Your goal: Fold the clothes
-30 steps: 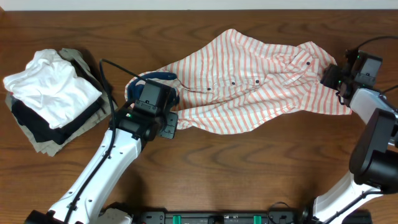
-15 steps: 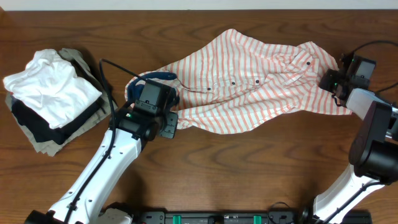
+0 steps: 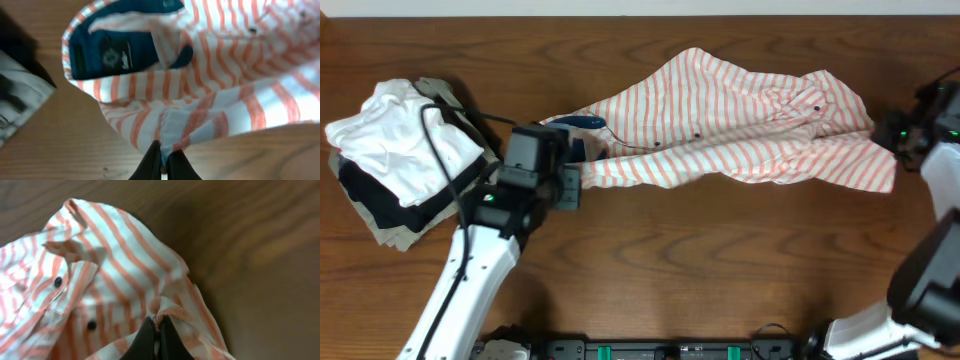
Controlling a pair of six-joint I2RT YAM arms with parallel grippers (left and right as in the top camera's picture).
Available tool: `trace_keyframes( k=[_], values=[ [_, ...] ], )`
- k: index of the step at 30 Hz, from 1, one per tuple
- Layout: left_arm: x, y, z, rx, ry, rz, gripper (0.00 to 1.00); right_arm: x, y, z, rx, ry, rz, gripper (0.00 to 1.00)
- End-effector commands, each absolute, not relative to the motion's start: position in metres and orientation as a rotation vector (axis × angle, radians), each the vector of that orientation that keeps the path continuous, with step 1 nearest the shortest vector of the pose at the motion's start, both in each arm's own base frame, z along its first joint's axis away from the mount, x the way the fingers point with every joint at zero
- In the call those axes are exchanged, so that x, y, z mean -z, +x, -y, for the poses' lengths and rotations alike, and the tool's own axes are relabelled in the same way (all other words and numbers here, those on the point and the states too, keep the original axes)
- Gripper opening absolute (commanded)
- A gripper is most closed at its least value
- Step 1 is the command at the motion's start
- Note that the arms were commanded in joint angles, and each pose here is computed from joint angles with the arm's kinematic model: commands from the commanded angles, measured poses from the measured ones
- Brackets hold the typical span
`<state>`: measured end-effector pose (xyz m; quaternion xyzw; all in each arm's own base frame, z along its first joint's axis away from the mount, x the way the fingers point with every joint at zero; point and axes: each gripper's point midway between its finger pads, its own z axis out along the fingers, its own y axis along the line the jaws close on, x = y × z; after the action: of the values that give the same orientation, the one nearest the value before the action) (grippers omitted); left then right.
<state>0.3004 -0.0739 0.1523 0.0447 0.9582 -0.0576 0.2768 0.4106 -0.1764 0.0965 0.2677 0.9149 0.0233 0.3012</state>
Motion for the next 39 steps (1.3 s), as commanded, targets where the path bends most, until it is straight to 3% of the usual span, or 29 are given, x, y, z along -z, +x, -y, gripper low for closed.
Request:
trace_keyframes(
  k=[1, 15, 20, 32, 39],
  values=[
    [-0.157, 0.302, 0.063, 0.124, 0.067, -2.554, 0.06, -0.118, 0.391, 0.189, -0.008, 0.774, -2.420, 0.01],
    [-0.152, 0.295, 0.065, 0.137, 0.075, -2.590, 0.06, -0.092, 0.304, 0.154, -0.082, 0.928, -2.764, 0.05],
    [-0.150, 0.293, 0.050, 0.030, 0.044, -2.602, 0.06, -0.087, 0.276, 0.144, -0.104, 0.990, -2.871, 0.01],
    [-0.154, 0.300, 0.031, -0.044, -0.079, -2.569, 0.06, -0.089, 0.237, 0.138, -0.075, 1.082, -2.999, 0.01],
    [-0.140, 0.267, 0.035, 0.008, -0.099, -2.706, 0.06, -0.090, 0.237, 0.177, 0.148, 1.249, -2.860, 0.01]
  ],
)
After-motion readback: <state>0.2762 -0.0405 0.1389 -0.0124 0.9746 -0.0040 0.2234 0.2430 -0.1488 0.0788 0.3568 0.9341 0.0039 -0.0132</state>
